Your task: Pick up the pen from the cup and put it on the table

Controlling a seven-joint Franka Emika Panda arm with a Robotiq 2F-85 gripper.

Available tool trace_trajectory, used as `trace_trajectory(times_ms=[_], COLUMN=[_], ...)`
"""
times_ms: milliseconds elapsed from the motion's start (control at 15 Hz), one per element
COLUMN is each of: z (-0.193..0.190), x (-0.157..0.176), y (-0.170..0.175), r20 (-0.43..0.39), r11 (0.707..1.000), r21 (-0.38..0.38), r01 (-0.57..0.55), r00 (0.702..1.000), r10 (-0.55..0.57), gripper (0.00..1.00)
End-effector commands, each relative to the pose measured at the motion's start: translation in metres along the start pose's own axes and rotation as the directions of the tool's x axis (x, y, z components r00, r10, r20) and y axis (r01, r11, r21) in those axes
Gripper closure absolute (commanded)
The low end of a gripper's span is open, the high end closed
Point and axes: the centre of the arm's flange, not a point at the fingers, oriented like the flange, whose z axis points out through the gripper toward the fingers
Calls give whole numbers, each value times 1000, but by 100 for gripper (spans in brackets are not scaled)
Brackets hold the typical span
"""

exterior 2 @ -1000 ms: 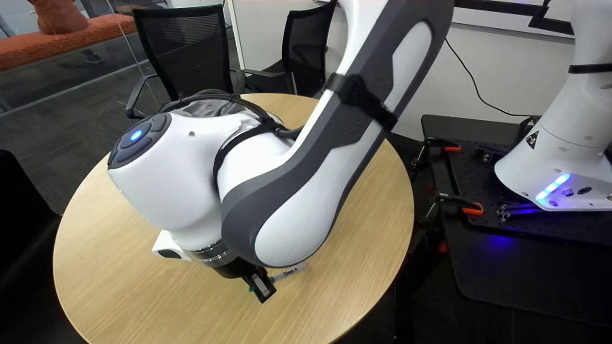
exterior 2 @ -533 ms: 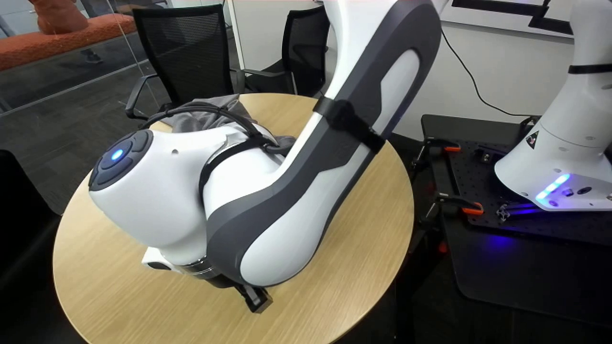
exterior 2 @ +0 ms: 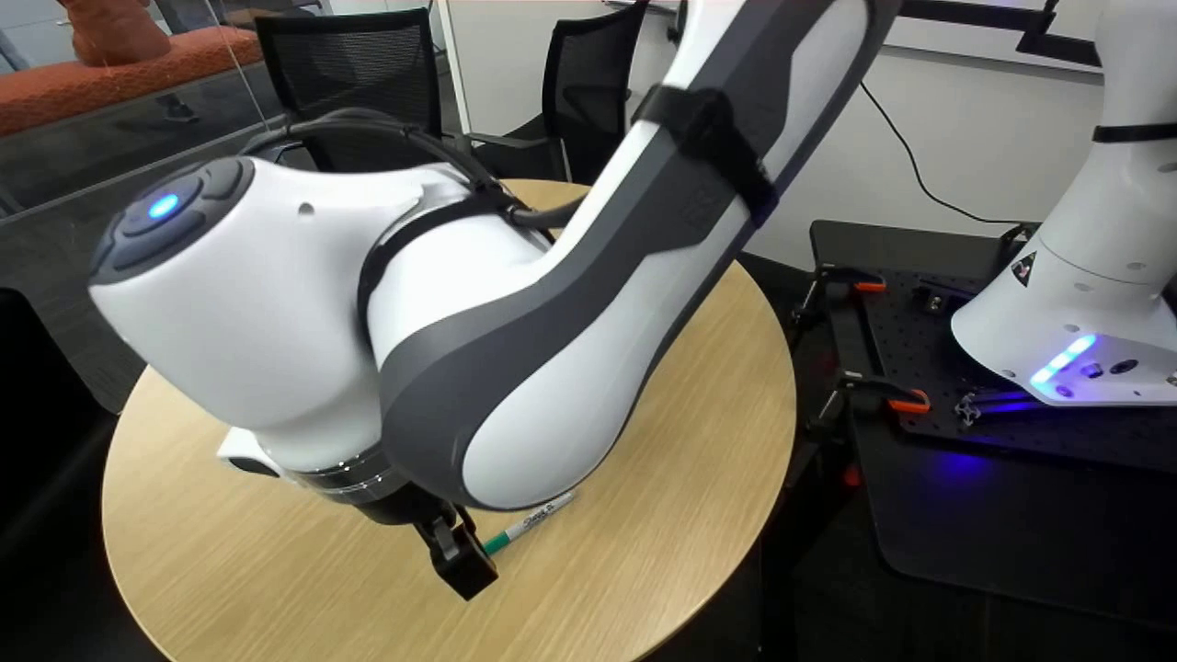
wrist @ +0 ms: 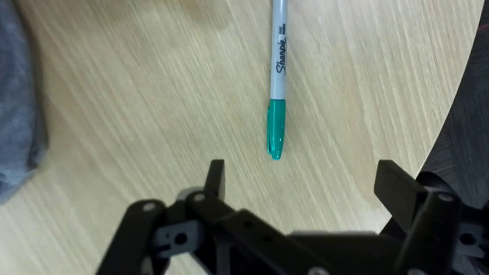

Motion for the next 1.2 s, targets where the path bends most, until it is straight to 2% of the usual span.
trace_trajectory(times_ms=[0, 467, 867, 933, 1133], z=[-44, -102, -119, -111, -111], x=[-40, -103, -151, -119, -123], y=[-7, -17, -29, -19, -21], r20=[-60, -233, -337, -305, -306], r11=[995, 974, 959, 968, 967], r21=[-86, -177, -220, -198, -199], r01=[-57, -141, -181, -157, -157], r00=[997, 968, 936, 948, 948], r10=[52, 97, 99, 91, 90], gripper=[0, 0, 0, 0, 0])
